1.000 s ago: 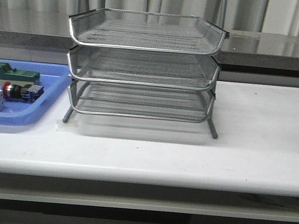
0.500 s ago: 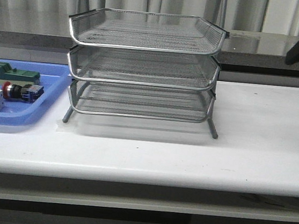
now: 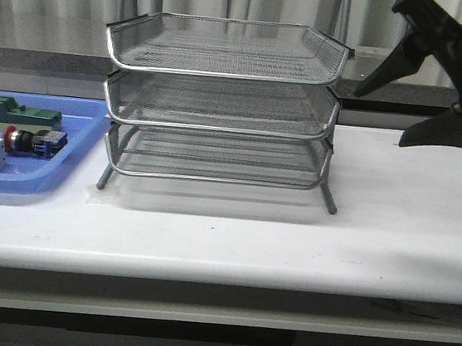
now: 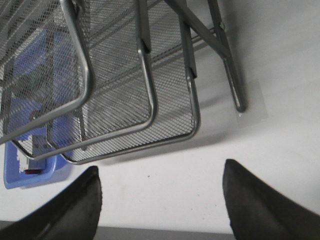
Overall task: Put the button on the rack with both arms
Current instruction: 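Reach the right gripper to the middle rack tier's front edge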
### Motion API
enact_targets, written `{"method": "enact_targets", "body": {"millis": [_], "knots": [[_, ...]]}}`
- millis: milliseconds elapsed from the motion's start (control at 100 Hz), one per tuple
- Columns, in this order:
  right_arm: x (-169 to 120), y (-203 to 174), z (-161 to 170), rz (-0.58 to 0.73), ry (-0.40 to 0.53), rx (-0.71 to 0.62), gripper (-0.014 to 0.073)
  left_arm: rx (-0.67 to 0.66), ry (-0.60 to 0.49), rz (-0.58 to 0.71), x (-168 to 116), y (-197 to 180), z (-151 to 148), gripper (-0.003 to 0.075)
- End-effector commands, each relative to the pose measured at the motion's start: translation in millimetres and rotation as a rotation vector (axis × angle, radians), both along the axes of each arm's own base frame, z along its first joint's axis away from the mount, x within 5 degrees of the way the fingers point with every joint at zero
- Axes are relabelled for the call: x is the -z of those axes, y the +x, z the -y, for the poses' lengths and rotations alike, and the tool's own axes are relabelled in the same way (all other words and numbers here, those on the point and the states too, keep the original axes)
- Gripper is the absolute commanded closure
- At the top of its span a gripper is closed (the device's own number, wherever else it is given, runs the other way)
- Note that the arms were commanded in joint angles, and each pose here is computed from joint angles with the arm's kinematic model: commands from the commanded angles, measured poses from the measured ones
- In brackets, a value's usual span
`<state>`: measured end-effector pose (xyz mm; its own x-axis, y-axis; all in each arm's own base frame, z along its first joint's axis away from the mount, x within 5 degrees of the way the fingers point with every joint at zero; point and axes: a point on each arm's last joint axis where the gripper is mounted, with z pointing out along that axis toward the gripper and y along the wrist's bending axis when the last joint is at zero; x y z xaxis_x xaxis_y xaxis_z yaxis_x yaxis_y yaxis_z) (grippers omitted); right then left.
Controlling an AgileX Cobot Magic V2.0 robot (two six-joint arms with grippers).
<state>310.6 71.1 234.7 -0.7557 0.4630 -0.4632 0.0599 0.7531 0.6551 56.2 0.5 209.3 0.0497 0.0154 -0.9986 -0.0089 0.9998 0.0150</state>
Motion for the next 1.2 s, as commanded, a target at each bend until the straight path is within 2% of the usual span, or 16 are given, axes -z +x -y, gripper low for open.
{"method": "enact_targets", "body": {"millis": [0, 290, 460, 640, 940, 1060, 1190], "knots": [[-13.8, 13.1, -1.9, 0.066, 0.064, 0.012, 0.0075, 0.003, -0.013, 0.078, 5.5, -1.4, 0.3, 0.0741], [10.9, 43.4, -17.9, 0.013, 0.178, -0.053, 0.0075, 0.003, -0.013, 0.078, 5.5, -1.4, 0.3, 0.0741], [23.7, 52.5, -34.4, -0.018, 0.187, -0.072, 0.0075, 0.003, -0.013, 0.078, 5.5, -1.4, 0.3, 0.0741], [22.9, 62.6, -50.0, -0.001, 0.186, -0.094, 0.0075, 0.003, -0.013, 0.078, 5.5, -1.4, 0.3, 0.0741], [19.2, 71.0, -51.3, 0.020, 0.186, -0.068, 0.0078, 0.003, -0.013, 0.078, 5.5, -1.4, 0.3, 0.0741], [20.2, 71.6, -50.7, 0.019, 0.181, -0.060, 0.0162, 0.003, -0.013, 0.078, 5.5, -1.4, 0.3, 0.0741], [20.2, 71.9, -50.4, 0.019, 0.180, -0.055, 0.0312, 0.003, -0.013, 0.078, 5.5, -1.4, 0.3, 0.0741]]}}
